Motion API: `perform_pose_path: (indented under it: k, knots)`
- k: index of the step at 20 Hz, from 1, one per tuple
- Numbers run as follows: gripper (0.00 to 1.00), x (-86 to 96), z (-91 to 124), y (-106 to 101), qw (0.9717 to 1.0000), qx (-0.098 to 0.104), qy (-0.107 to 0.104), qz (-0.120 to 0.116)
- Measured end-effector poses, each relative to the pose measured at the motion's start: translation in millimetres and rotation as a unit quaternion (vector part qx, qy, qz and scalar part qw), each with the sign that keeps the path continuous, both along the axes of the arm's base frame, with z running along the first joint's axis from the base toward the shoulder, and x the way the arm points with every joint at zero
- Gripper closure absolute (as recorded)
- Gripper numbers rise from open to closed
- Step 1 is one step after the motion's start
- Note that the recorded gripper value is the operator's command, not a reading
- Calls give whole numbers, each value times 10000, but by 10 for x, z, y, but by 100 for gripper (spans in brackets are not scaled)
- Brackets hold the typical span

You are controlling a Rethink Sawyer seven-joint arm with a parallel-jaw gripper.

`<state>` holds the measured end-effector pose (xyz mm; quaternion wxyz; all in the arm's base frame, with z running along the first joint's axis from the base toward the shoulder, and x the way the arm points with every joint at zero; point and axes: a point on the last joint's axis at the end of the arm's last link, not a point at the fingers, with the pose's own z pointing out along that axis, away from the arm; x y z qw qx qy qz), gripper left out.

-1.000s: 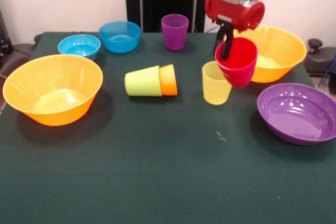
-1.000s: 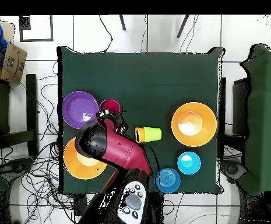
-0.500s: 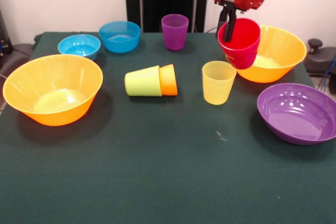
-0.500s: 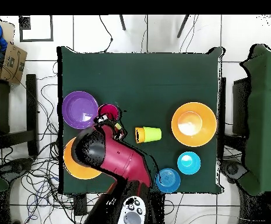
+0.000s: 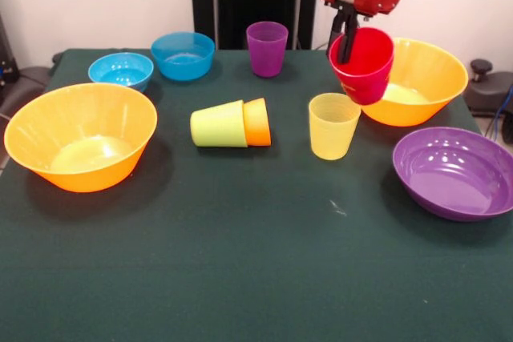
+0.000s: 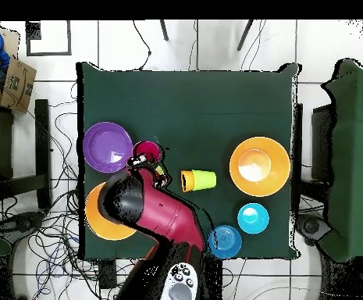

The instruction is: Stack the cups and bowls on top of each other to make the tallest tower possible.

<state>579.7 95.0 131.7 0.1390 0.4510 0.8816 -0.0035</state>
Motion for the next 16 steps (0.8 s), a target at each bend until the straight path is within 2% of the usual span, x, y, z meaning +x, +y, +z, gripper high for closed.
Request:
perform_pose_path:
  k: [3,5,7,9,11,15,16]
  knots:
    - [100,48,-19,-187,9998,53,5,-172]
    - [100,83,-32,-440,9993,71,10,-363]
    - [100,91,-39,-603,9989,60,15,-472]
    - [100,93,-46,-883,9980,29,23,-633]
    - [100,93,-48,-1097,9973,-3,20,-733]
    - [100,104,-57,-1400,9966,-38,10,-819]
    - [100,116,-62,-1553,9964,-52,-5,-842]
